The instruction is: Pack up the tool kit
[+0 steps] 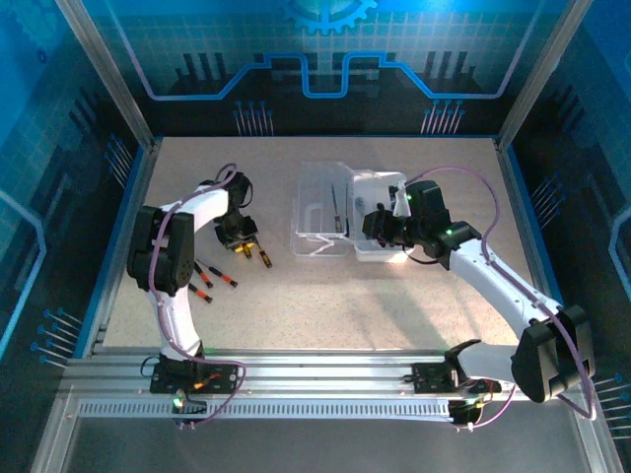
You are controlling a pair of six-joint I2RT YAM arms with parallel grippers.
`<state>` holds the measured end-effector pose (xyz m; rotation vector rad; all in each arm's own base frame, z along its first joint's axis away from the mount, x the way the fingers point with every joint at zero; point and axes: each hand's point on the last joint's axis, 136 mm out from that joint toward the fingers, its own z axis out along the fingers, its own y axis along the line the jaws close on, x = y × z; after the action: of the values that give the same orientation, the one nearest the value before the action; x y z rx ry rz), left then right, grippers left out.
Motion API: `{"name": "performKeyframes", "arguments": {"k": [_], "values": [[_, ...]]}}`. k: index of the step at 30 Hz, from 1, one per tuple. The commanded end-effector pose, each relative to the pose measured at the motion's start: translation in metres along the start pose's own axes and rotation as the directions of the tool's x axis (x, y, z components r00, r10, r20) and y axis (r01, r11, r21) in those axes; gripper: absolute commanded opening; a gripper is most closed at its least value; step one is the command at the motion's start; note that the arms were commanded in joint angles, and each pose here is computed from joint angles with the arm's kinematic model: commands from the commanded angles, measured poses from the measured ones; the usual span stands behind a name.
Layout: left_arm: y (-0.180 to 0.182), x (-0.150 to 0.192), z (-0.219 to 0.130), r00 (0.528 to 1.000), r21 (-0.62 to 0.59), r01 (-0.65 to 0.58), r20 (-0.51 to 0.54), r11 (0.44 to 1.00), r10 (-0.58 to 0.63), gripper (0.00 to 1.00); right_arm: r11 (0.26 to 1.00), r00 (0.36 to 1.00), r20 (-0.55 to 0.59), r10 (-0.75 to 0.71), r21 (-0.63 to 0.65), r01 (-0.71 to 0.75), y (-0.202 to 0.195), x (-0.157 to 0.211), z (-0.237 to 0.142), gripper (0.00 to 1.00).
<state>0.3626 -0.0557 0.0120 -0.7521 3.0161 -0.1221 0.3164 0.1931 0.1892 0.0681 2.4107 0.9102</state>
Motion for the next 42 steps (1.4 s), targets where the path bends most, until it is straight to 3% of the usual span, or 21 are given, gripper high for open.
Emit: {"name": "performKeyframes", "arguments": {"k": [1,8,13,21,27,34,42], "values": [[0.008,-0.015,0.000,0.998,-0.022,0.005,0.055,1.000,-0.004,0.18,0.999,1.000,0.010,-0.025,-0.022,0.025,0.009,0.000,-0.004,0.34],[0.007,-0.012,-0.044,0.990,0.035,0.003,0.138,0.999,-0.008,0.17,0.999,1.000,0.009,-0.026,-0.036,0.027,0.012,0.000,-0.004,0.34],[-0.010,-0.013,-0.080,0.985,0.138,-0.007,0.172,0.990,-0.018,0.18,0.998,0.999,0.017,-0.035,-0.044,0.036,0.016,-0.002,-0.006,0.35],[-0.068,-0.010,-0.142,0.978,0.328,-0.077,0.211,0.941,0.007,0.18,0.994,1.000,0.023,-0.016,-0.104,0.019,0.030,-0.013,0.005,0.39],[-0.129,0.014,-0.181,0.967,0.438,-0.182,0.243,0.880,0.079,0.18,0.985,0.998,-0.006,-0.065,-0.163,0.063,0.053,-0.008,0.008,0.45],[-0.193,0.048,-0.194,0.964,0.557,-0.256,0.204,0.790,0.169,0.18,0.969,0.992,-0.024,-0.120,-0.221,0.112,0.082,-0.003,0.008,0.51],[-0.224,0.078,-0.191,0.966,0.631,-0.257,0.143,0.732,0.216,0.17,0.968,0.993,-0.015,-0.114,-0.226,0.108,0.086,-0.006,0.013,0.53]]}}
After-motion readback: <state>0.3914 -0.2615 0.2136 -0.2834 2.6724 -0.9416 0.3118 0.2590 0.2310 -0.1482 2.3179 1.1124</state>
